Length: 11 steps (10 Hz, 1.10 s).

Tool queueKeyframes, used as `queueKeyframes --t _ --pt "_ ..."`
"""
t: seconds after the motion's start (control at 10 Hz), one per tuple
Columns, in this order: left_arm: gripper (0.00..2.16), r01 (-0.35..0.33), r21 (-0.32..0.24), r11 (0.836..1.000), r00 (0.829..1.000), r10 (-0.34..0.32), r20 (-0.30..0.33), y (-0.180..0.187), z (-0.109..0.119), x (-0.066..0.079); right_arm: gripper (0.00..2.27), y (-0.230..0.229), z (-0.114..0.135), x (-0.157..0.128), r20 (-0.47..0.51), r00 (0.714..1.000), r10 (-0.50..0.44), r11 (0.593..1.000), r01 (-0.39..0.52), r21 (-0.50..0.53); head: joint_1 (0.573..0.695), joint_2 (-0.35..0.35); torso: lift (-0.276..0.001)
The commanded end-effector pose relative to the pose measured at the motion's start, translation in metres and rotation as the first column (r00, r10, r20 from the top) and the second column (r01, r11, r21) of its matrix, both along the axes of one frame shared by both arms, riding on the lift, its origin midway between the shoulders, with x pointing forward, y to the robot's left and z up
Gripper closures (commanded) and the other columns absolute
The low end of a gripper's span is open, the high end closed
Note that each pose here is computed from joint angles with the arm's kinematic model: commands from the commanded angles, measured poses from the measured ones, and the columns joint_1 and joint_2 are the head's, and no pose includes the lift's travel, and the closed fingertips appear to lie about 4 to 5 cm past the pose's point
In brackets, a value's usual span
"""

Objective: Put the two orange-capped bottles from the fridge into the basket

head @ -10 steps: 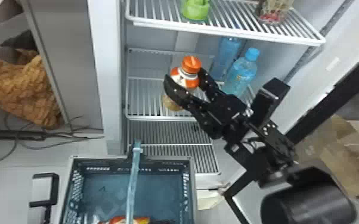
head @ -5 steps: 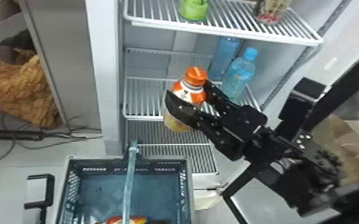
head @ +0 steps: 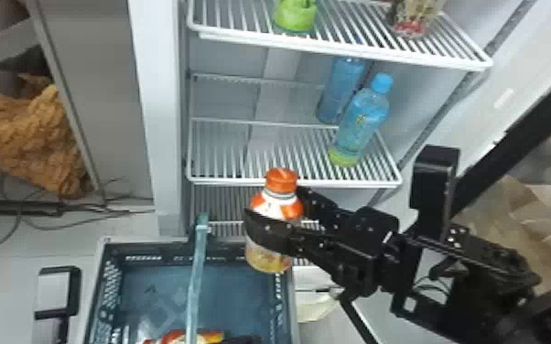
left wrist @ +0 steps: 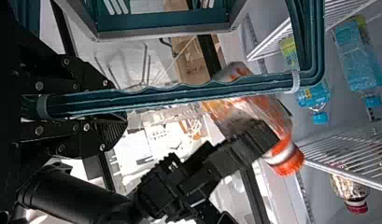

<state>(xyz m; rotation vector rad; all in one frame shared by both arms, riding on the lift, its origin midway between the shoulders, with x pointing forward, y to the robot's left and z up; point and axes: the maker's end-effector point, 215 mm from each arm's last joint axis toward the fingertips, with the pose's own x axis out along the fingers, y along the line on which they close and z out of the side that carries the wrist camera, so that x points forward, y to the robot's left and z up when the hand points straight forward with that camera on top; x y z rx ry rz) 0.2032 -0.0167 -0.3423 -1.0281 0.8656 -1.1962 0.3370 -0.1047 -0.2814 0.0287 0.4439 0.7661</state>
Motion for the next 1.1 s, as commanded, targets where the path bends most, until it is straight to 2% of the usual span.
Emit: queueKeyframes --t 0.0,0.2,0.4,0.6,0.8,1.0 --pt "1.2 0.001 0.003 1.0 1.0 -0.001 0.001 0.0 0.0 0.0 0.8 -0.001 -0.018 -0.009 -0.081 0.997 0.001 1.0 -0.002 -0.006 0.695 -0.268 -0.235" --pt "1.2 0.01 0.003 1.0 1.0 -0.01 0.007 -0.002 0.001 0.0 0.8 0.021 -0.052 -0.034 -0.25 0.963 0.097 0.995 -0.084 0.061 0.695 -0.273 -0.235" --pt "1.2 -0.003 -0.004 1.0 1.0 0.003 0.01 -0.001 0.002 0.002 0.8 0.024 -0.07 -0.048 -0.339 0.934 0.114 0.993 -0.105 0.044 0.695 -0.247 -0.235" --pt "1.2 0.001 -0.003 1.0 1.0 -0.001 0.012 -0.002 0.002 0.002 0.8 0.029 -0.098 -0.05 -0.435 0.888 0.148 0.989 -0.133 0.065 0.695 -0.243 -0.235" --pt "1.2 0.0 -0.006 1.0 1.0 0.0 0.007 -0.002 0.003 0.001 0.77 0.038 -0.117 -0.043 -0.48 0.857 0.189 0.982 -0.162 0.098 0.695 -0.231 -0.235" --pt "1.2 0.005 0.002 1.0 1.0 -0.005 0.005 -0.002 0.0 0.0 0.52 0.045 -0.115 -0.036 -0.458 0.864 0.208 0.978 -0.181 0.103 0.695 -0.205 -0.235"
